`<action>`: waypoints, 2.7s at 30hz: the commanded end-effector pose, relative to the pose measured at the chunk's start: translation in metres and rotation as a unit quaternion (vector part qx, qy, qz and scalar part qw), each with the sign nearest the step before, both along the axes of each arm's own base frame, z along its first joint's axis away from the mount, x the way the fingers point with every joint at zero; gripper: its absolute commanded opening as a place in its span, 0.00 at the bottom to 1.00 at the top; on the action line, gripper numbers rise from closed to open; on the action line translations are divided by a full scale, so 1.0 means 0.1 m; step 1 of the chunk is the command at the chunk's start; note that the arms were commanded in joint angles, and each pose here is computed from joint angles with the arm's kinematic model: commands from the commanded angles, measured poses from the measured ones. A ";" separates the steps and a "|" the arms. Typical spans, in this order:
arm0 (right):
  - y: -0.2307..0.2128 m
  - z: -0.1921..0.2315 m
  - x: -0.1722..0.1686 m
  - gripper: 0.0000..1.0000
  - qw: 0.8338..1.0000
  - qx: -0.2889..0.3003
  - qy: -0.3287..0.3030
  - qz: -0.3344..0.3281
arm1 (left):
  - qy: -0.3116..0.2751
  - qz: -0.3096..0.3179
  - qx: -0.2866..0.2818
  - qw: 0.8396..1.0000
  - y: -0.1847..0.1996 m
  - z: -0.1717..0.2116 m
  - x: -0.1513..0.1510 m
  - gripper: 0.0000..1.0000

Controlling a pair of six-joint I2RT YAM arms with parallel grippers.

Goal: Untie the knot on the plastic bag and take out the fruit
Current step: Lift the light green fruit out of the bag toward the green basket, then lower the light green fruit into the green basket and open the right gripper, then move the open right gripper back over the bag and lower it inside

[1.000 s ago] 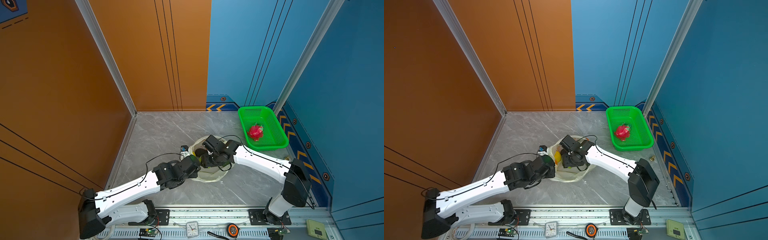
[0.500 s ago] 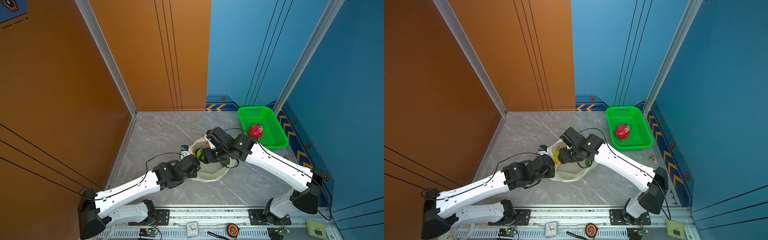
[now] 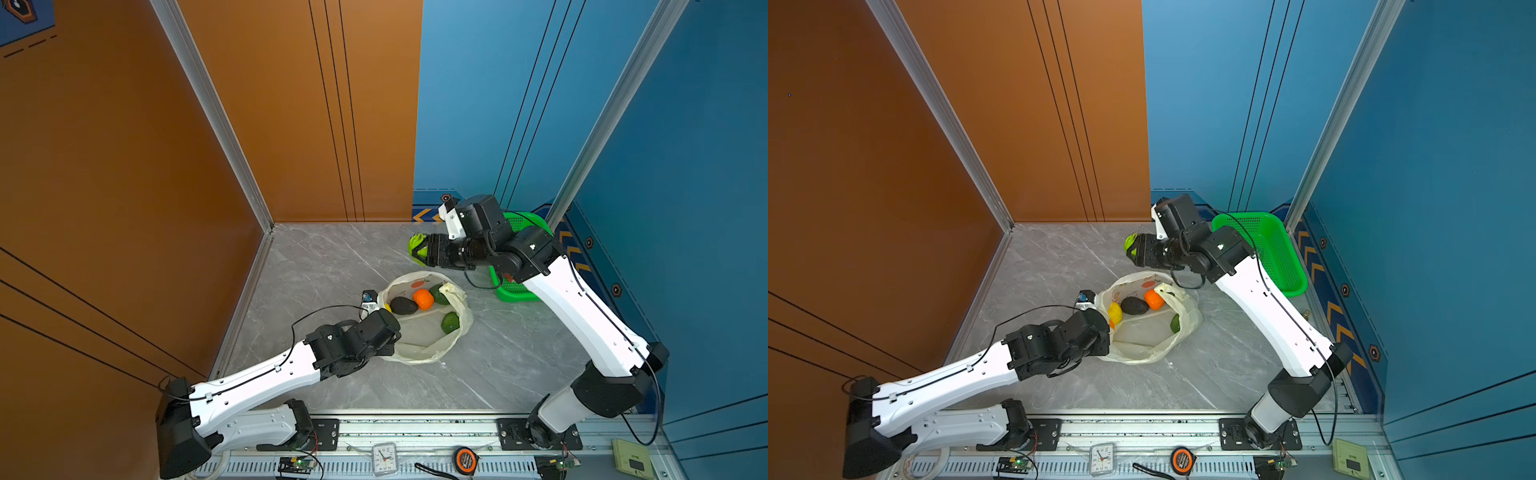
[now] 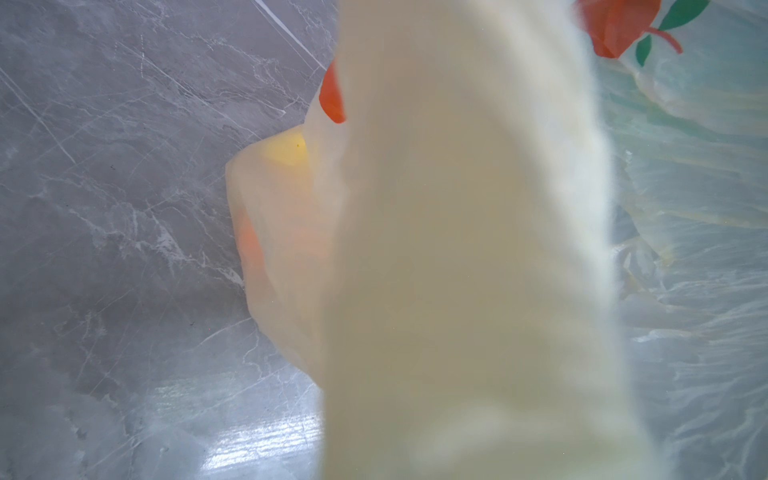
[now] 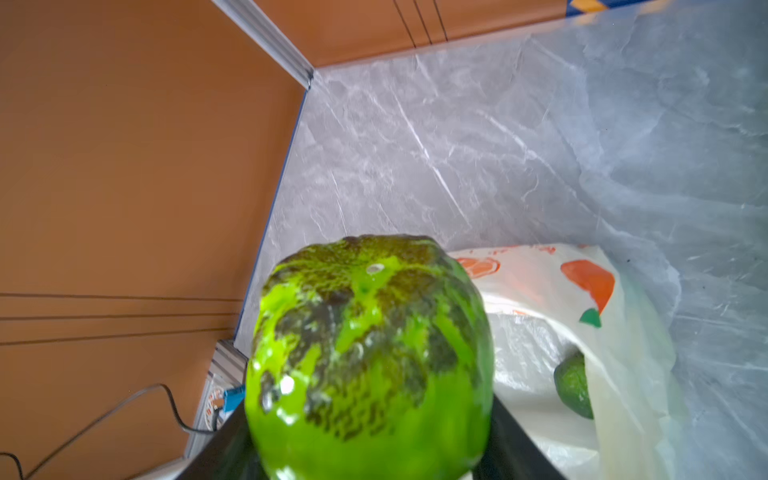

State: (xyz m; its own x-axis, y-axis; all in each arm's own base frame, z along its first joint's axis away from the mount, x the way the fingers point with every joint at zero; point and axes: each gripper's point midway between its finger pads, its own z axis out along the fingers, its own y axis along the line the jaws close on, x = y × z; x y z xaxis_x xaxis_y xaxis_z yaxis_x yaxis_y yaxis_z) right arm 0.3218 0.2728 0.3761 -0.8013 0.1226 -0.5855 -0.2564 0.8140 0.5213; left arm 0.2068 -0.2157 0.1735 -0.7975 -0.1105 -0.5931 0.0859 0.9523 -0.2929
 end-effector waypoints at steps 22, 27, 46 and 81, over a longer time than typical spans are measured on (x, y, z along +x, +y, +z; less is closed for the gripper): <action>-2.66 -1.31 2.16 0.43 0.953 -0.098 0.075 -0.276 | -0.013 0.008 -0.003 1.000 -0.08 0.14 0.05 0.00; -2.84 -1.73 2.38 0.46 0.940 -0.121 0.101 -0.302 | -0.011 0.009 -0.003 1.000 -0.08 0.13 0.04 0.00; -2.97 -2.24 2.40 0.92 0.923 -0.179 0.145 -0.307 | -0.009 0.014 -0.002 1.000 -0.05 0.12 0.04 0.00; -0.21 -0.55 0.48 0.97 0.990 -0.106 0.094 0.015 | -0.023 0.001 -0.003 1.000 0.03 0.21 0.09 0.00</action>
